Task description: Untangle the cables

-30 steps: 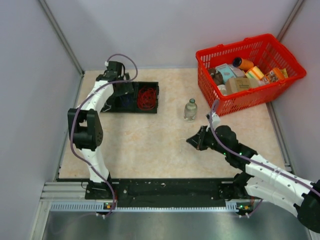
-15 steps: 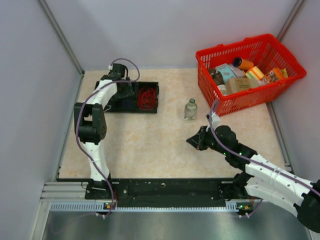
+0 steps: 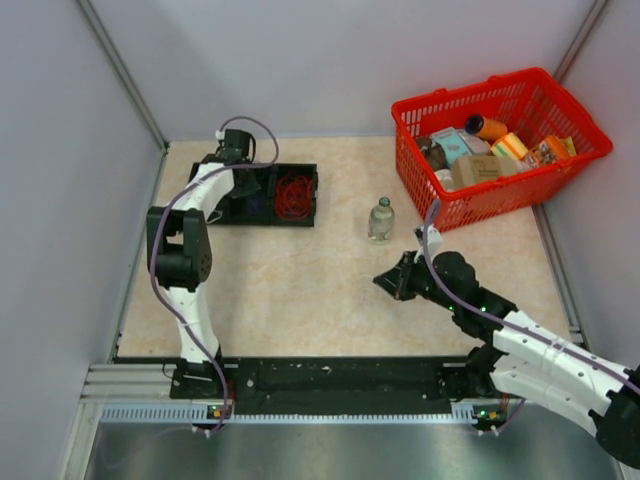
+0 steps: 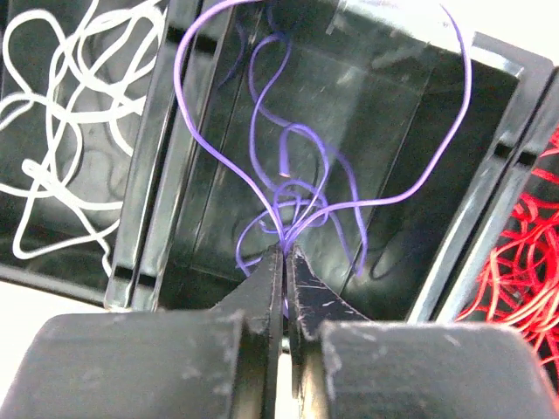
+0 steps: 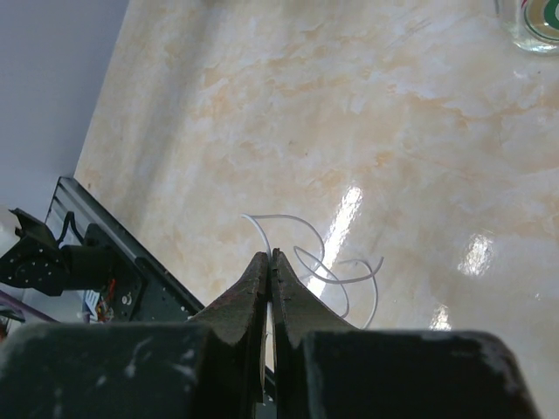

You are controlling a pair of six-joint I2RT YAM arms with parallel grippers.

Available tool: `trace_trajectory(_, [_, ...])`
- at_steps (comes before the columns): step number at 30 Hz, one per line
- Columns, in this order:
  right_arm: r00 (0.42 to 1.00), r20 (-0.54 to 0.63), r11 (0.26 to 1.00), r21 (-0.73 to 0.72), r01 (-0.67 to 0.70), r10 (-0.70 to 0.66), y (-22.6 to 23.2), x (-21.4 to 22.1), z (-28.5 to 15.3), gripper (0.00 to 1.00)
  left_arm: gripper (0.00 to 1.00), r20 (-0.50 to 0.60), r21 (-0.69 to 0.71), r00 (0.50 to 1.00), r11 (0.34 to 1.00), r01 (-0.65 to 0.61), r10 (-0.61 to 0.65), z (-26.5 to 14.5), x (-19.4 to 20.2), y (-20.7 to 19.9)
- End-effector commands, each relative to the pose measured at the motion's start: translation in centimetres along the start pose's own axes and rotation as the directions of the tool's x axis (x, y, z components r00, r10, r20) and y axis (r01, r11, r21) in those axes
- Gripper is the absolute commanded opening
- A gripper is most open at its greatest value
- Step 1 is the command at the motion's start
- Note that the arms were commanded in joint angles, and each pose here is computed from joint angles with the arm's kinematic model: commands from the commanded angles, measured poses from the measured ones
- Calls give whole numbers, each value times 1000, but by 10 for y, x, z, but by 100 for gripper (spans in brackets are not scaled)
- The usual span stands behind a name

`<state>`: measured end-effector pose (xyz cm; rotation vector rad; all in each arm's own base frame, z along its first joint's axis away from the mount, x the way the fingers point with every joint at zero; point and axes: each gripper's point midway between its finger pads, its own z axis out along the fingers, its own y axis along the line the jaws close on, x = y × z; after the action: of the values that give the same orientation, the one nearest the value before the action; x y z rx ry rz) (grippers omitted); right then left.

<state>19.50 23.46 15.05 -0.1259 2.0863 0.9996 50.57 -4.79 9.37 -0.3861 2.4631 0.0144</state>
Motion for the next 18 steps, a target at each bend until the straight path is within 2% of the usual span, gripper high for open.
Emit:
trace_trajectory(1, [999, 33, 1000, -14, 18, -17, 3, -6, -2, 0, 0, 133, 18, 990, 999, 40, -42, -47, -15, 5])
trace_trajectory(4, [999, 32, 1000, -11, 22, -22, 3, -7, -1, 0, 0, 175, 58, 983, 997, 53, -62, -62, -7, 7])
trace_trajectory(10, [1000, 21, 1000, -19, 18, -17, 4, -4, 0, 0, 0, 71, 138, 996, 989, 49, -59, -64, 29, -2])
trace_trajectory(15, [1000, 19, 1000, -24, 16, -16, 5, -5, 0, 0, 0, -22, 160, 999, 986, 43, -40, -52, 36, -13])
trace_trajectory(18, [1000, 21, 1000, -22, 17, -17, 5, -5, -1, 0, 0, -19, 184, 1000, 983, 25, -22, -48, 32, -19])
